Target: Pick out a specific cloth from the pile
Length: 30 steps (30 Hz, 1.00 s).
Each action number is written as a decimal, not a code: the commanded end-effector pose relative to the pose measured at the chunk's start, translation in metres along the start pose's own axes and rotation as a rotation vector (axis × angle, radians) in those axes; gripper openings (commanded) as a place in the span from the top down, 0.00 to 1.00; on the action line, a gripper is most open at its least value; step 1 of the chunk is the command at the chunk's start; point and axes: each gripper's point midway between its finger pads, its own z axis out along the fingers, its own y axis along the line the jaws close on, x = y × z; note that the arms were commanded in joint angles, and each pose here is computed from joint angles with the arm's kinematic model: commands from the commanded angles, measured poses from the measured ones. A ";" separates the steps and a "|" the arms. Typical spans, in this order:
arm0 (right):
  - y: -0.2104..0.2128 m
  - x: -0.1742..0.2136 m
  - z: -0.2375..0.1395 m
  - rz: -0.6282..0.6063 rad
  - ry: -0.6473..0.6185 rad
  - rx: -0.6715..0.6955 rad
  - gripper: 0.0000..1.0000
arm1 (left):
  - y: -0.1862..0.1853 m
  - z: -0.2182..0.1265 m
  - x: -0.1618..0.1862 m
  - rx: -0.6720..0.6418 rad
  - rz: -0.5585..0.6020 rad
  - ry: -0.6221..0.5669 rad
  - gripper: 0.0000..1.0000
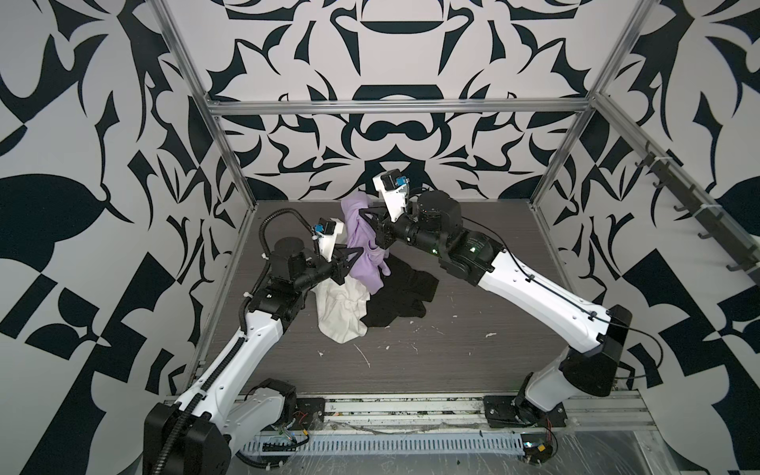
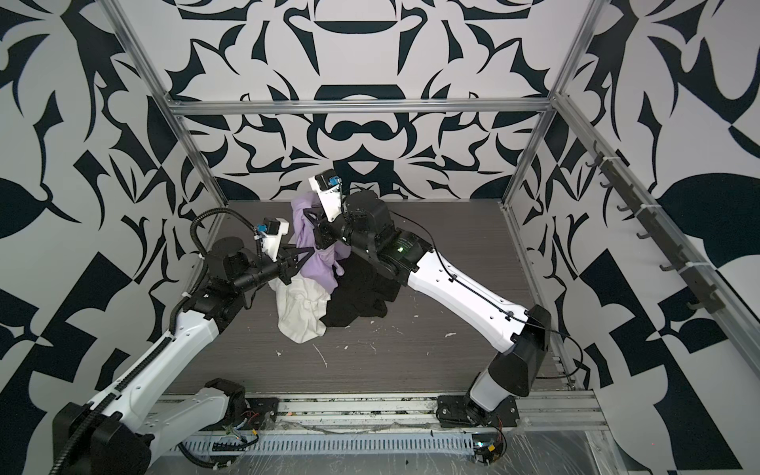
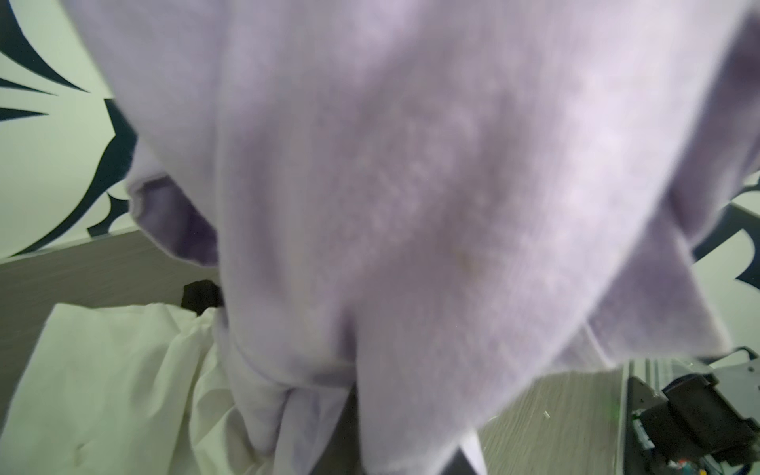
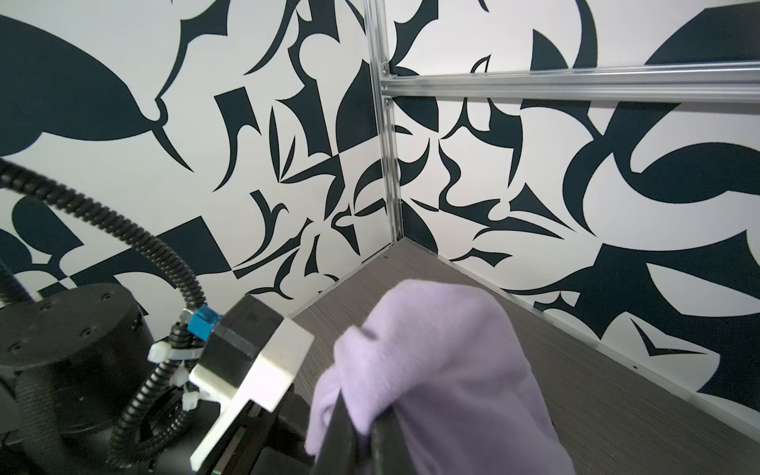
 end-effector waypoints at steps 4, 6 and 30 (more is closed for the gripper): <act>0.018 -0.068 -0.035 0.011 -0.171 -0.038 1.00 | -0.020 -0.001 -0.025 0.056 0.037 -0.045 0.93; 0.018 -0.070 -0.036 0.011 -0.166 -0.033 1.00 | -0.025 0.000 -0.028 0.062 0.045 -0.048 0.94; -0.007 -0.088 -0.092 -0.049 -0.150 0.157 1.00 | -0.092 0.038 -0.048 0.196 0.120 -0.036 1.00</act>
